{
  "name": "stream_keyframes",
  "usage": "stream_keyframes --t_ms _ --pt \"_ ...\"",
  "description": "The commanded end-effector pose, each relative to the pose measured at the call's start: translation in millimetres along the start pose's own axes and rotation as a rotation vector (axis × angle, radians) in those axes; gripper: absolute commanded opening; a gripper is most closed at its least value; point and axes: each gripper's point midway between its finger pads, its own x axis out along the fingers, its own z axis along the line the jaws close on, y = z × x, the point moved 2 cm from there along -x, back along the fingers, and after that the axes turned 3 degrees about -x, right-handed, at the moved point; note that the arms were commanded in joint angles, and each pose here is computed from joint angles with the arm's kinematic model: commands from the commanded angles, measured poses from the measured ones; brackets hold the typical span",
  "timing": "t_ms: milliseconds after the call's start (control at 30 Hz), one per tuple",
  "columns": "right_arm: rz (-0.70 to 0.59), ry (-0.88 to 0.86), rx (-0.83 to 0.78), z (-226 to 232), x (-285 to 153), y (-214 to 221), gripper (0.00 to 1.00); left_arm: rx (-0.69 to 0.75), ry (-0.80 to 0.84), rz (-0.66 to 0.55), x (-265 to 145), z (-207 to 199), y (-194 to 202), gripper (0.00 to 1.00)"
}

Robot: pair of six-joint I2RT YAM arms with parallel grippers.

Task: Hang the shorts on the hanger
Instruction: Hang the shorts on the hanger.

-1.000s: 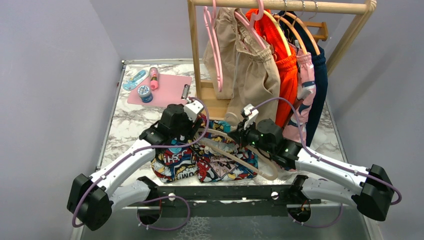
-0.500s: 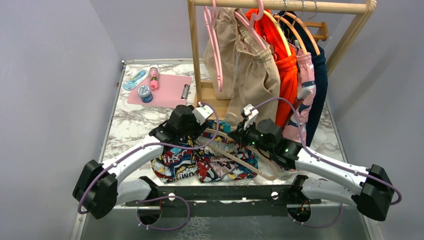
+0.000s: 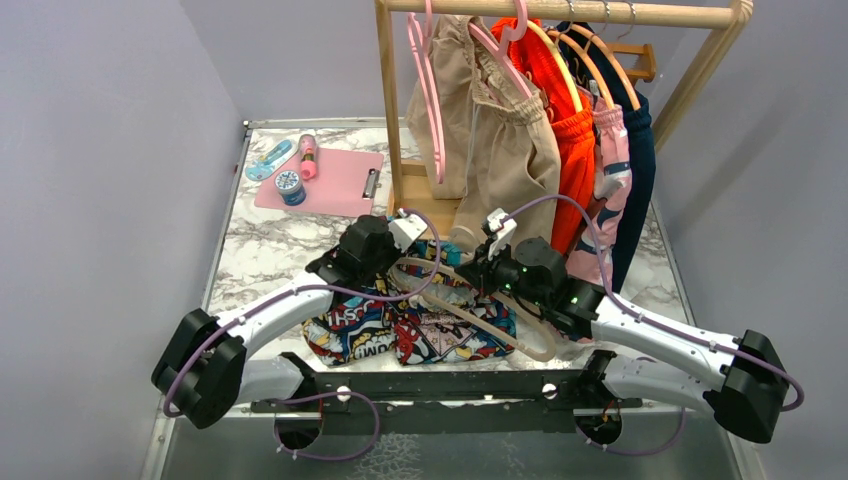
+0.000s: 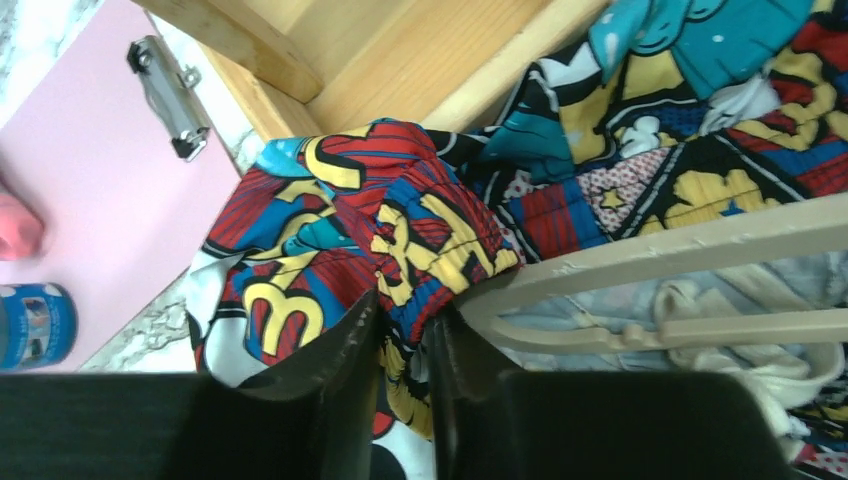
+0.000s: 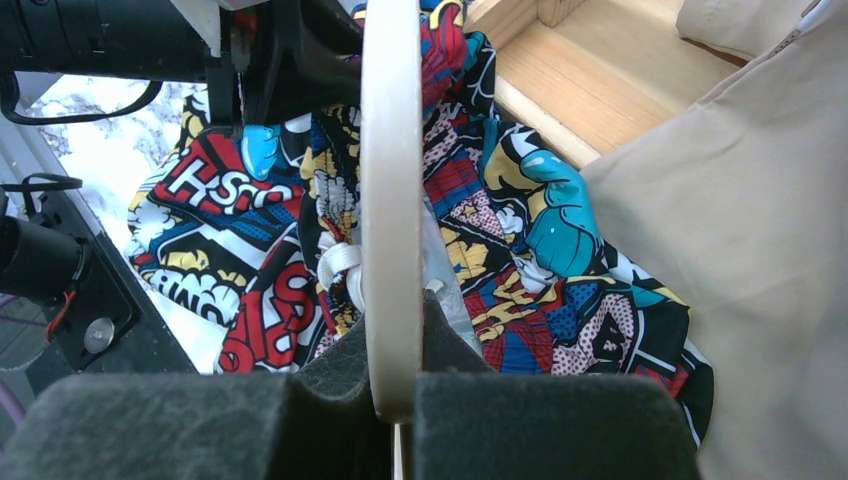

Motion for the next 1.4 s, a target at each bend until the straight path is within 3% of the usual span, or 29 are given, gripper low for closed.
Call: stream_keyframes --t_ms 0,67,333,533,967,1367 --pt "-0.004 -0.038 0.001 8.1 -5.1 -9.7 0.01 -0.026 -0.089 -0.014 2.2 12.3 -6.4 0.12" --pt "-0.005 -0.038 -0.001 8.4 -6.6 -11.8 0.01 -0.063 -0.107 -0.012 -2.2 14.7 -10.0 0.00" --pt "-0.070 -0.011 -0.096 4.5 -23.1 -34.2 0.01 -0.394 -0.223 0.118 -56.9 23.7 -8.0 0.00" --pt "-0.116 -0.016 -0.151 10.7 -23.4 -43.1 0.01 -0.559 -0.172 0.122 -74.7 9.3 -8.1 0.00" --pt "-0.313 0.083 -0.334 41.8 -36.9 -83.2 0.01 -0.727 -0.172 0.037 -109.6 11.1 -24.8 0.00" --pt "-0.557 0.084 -0.491 80.0 -60.0 -142.0 0.01 -0.862 -0.179 -0.051 -150.5 27.1 -76.4 0.00"
